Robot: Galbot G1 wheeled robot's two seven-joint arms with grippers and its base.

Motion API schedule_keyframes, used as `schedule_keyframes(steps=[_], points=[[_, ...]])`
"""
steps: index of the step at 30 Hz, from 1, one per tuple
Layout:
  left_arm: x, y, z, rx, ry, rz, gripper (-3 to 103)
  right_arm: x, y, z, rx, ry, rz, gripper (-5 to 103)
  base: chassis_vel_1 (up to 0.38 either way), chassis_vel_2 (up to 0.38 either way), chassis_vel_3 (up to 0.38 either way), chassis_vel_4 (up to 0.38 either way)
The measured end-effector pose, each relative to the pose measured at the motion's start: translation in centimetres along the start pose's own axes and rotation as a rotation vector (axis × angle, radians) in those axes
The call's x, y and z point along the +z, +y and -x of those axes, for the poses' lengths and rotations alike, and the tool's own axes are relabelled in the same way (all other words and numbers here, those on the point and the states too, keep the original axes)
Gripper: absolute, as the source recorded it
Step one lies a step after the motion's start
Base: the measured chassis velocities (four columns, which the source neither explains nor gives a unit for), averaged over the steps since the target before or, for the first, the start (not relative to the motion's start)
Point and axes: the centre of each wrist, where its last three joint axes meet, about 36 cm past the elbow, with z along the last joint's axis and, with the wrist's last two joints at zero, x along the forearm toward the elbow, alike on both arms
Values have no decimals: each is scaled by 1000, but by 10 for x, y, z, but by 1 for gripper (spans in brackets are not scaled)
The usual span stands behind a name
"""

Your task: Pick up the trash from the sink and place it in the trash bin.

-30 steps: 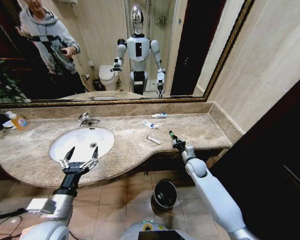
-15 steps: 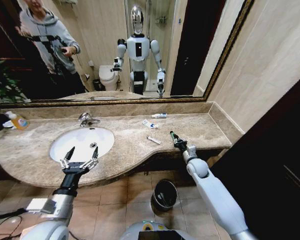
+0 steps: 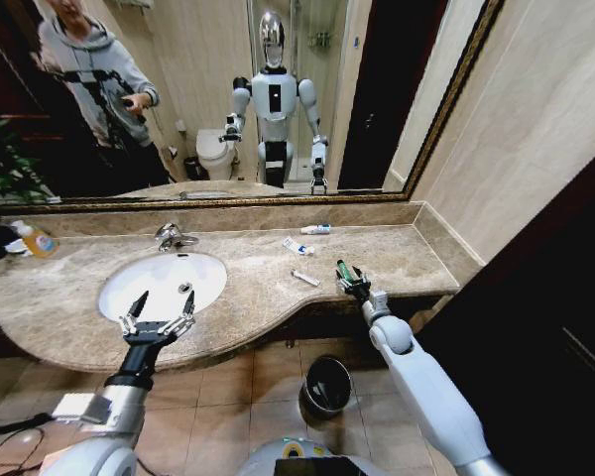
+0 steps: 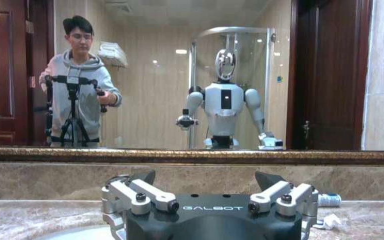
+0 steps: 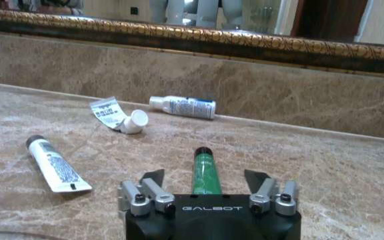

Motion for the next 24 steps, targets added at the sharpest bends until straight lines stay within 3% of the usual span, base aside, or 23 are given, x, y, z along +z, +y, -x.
schedule_keyframes(steps=[1, 2, 7, 10, 12, 13, 21, 22, 24], points=[[0, 0, 0, 0, 0, 0, 100, 1, 0, 1, 0, 3, -1, 89, 0, 0, 0, 0], [0, 0, 0, 0, 0, 0, 100, 1, 0, 1, 0, 3, -1, 89, 0, 0, 0, 0], [0, 0, 0, 0, 0, 0, 100, 4, -2, 2, 2, 9, -6, 79, 0, 0, 0, 0], [0, 0, 0, 0, 0, 0, 100, 4, -4, 1, 3, 9, -7, 66, 0, 0, 0, 0], [0, 0, 0, 0, 0, 0, 100, 4, -4, 1, 4, 9, -8, 66, 0, 0, 0, 0], [0, 0, 0, 0, 0, 0, 100, 4, -5, 0, 4, 8, -8, 58, 0, 0, 0, 0], [0, 0, 0, 0, 0, 0, 100, 5, -5, -3, 2, 5, -8, 42, 0, 0, 0, 0], [0, 0, 0, 0, 0, 0, 100, 4, -5, -4, 2, 4, -8, 35, 0, 0, 0, 0], [0, 0, 0, 0, 0, 0, 100, 4, -5, -4, 1, 4, -8, 35, 0, 0, 0, 0]])
